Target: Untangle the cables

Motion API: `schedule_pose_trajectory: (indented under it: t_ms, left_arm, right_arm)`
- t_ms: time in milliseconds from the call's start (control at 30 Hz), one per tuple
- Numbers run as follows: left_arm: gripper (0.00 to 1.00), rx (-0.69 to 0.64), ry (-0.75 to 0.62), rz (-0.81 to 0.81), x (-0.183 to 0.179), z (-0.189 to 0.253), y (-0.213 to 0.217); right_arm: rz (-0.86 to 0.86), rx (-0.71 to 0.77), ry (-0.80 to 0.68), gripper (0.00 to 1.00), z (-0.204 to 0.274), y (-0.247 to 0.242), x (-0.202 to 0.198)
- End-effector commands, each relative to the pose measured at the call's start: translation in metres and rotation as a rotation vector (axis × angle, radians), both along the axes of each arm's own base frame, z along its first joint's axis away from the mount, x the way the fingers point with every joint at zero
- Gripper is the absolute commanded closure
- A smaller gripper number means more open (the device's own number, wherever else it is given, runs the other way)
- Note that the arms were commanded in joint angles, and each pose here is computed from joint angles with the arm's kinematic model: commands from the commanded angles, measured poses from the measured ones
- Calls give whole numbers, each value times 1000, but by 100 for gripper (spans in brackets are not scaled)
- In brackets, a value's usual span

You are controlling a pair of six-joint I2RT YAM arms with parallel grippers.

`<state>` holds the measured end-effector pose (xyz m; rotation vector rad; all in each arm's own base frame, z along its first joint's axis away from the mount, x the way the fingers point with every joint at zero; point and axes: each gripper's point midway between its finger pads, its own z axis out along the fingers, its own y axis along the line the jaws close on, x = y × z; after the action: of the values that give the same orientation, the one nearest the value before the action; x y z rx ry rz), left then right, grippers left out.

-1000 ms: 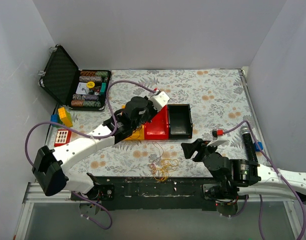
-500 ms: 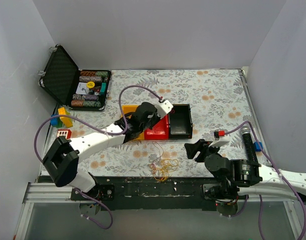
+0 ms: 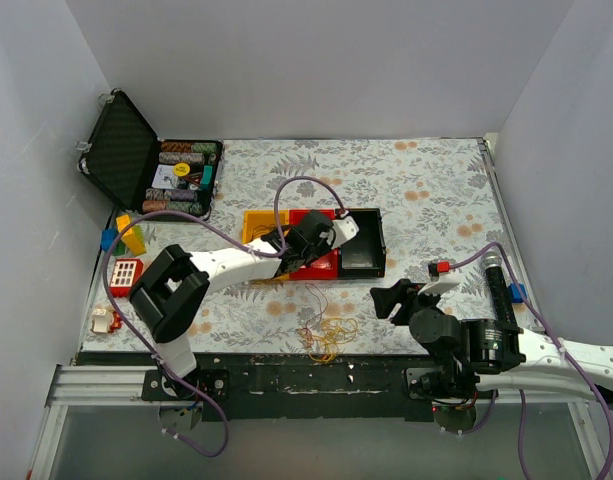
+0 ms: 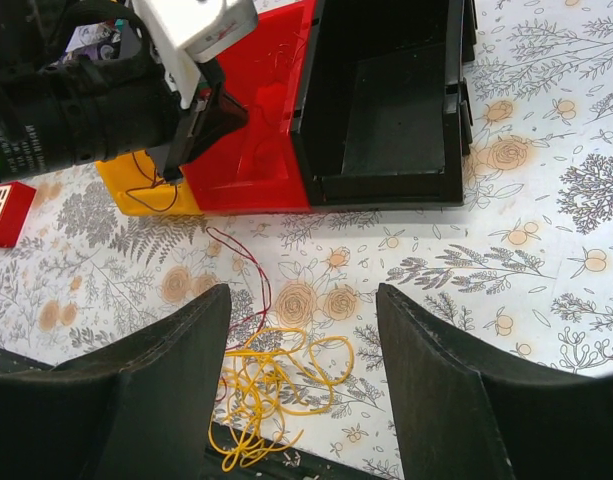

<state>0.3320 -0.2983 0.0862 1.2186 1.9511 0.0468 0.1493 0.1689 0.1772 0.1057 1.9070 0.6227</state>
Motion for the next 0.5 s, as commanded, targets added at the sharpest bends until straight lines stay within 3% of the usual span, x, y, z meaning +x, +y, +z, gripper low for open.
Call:
schedule_pose_trajectory:
  t_ms: [0, 67, 233, 333, 400, 467]
  left_arm:
    - [100, -40, -63, 27, 18, 16, -10]
    - [100, -59, -63, 38, 19, 19, -12]
    - [82, -66, -80, 67, 24, 23, -4]
    - [52, -85, -88, 65, 26, 29, -4]
    - [41, -110, -80, 52, 24, 37, -6]
    - [21, -128, -66, 45, 23, 41, -6]
  right_arm:
    - [-19, 48, -6, 32, 16, 1, 2]
    - [-14, 46, -5, 32, 16, 2, 2]
    - [-12, 52, -8, 32, 19, 1, 2]
    - [-7, 47, -8, 33, 18, 2, 1]
    - [-3, 45, -8, 33, 18, 2, 1]
    - [0, 45, -8, 33, 18, 2, 0]
